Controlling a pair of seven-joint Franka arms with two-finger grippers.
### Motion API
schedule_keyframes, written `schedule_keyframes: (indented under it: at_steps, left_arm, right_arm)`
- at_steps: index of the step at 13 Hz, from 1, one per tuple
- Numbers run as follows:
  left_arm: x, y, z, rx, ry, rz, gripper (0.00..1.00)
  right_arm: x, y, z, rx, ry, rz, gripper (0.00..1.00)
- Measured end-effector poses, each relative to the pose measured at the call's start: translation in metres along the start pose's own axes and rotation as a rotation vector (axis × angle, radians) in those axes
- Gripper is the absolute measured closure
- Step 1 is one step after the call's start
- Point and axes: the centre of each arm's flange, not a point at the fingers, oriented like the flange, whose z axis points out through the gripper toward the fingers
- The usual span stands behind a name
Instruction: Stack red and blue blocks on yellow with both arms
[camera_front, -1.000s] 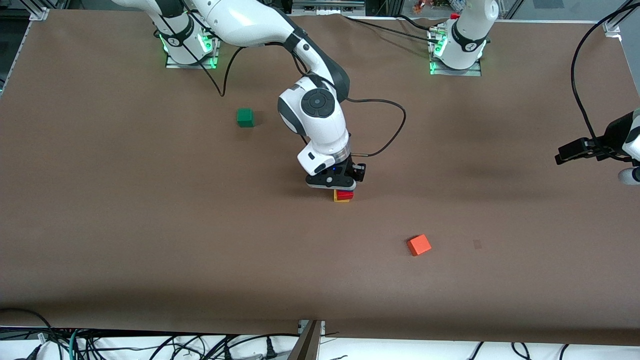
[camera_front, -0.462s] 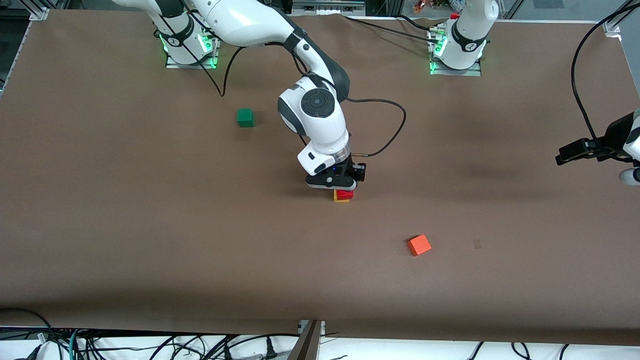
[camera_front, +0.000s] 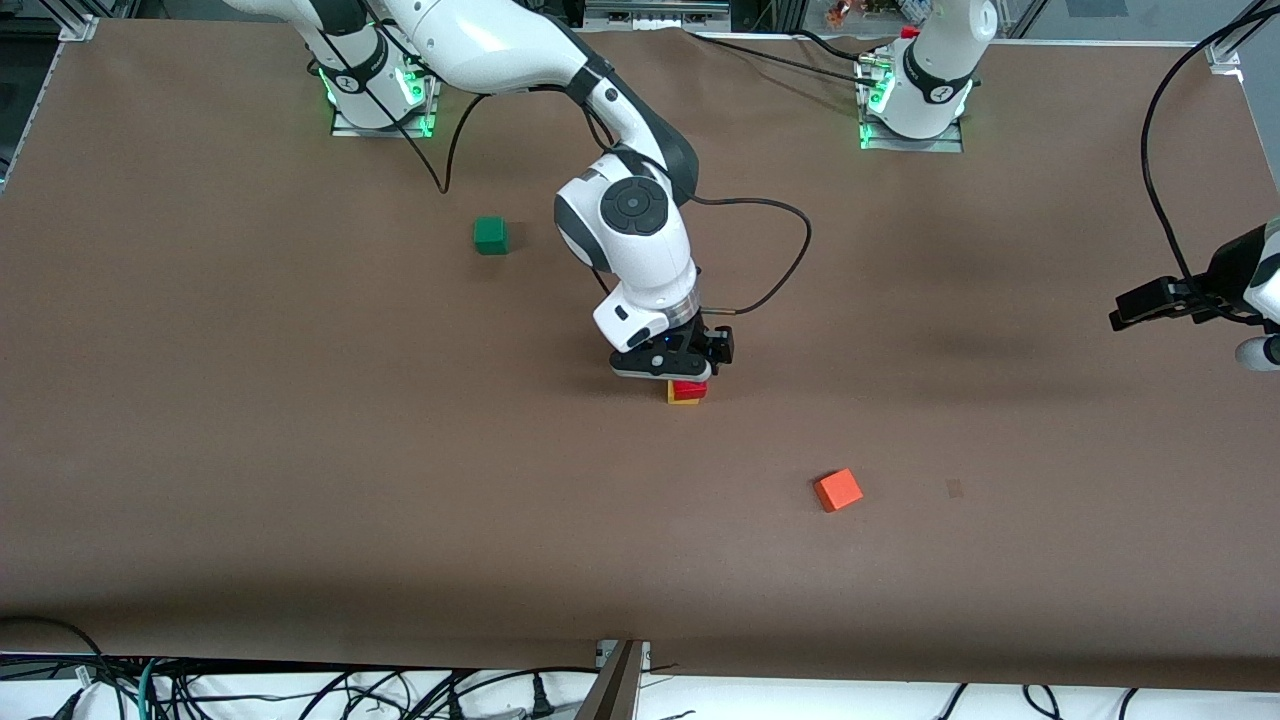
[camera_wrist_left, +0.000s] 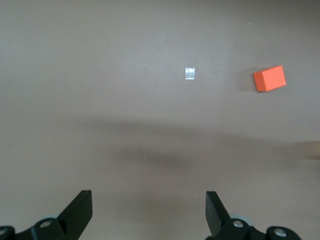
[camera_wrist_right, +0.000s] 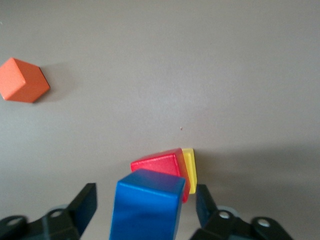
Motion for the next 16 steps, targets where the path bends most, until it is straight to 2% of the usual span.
schedule_keyframes:
  at_steps: [1, 4, 8, 11, 13, 16]
  left_arm:
    - [0.000, 0.000, 0.000, 0.000, 0.001, 0.001, 0.00]
    - [0.001, 0.002, -0.005, -0.001, 0.012, 0.003, 0.00]
    - [0.001, 0.002, -0.005, -0.001, 0.012, 0.003, 0.00]
    - [0.003, 0.002, -0.002, -0.002, 0.008, 0.004, 0.00]
    - [0.003, 0.002, -0.002, -0.002, 0.009, 0.004, 0.00]
    - [0.004, 0.002, -0.004, -0.002, 0.013, 0.004, 0.00]
  right_arm:
    - [0.006, 0.001, -0.006, 0.006, 0.010, 0.005, 0.00]
    - [0.039, 0.020, -0.025, -0.012, 0.014, 0.031, 0.00]
    - [0.088, 0.073, -0.087, -0.108, -0.076, 0.002, 0.00]
    - [0.120, 0.143, -0.144, -0.091, -0.136, -0.016, 0.00]
    - [0.120, 0.189, -0.183, -0.103, -0.162, -0.031, 0.00]
    - [0.117, 0.277, -0.255, -0.122, -0.244, -0.082, 0.00]
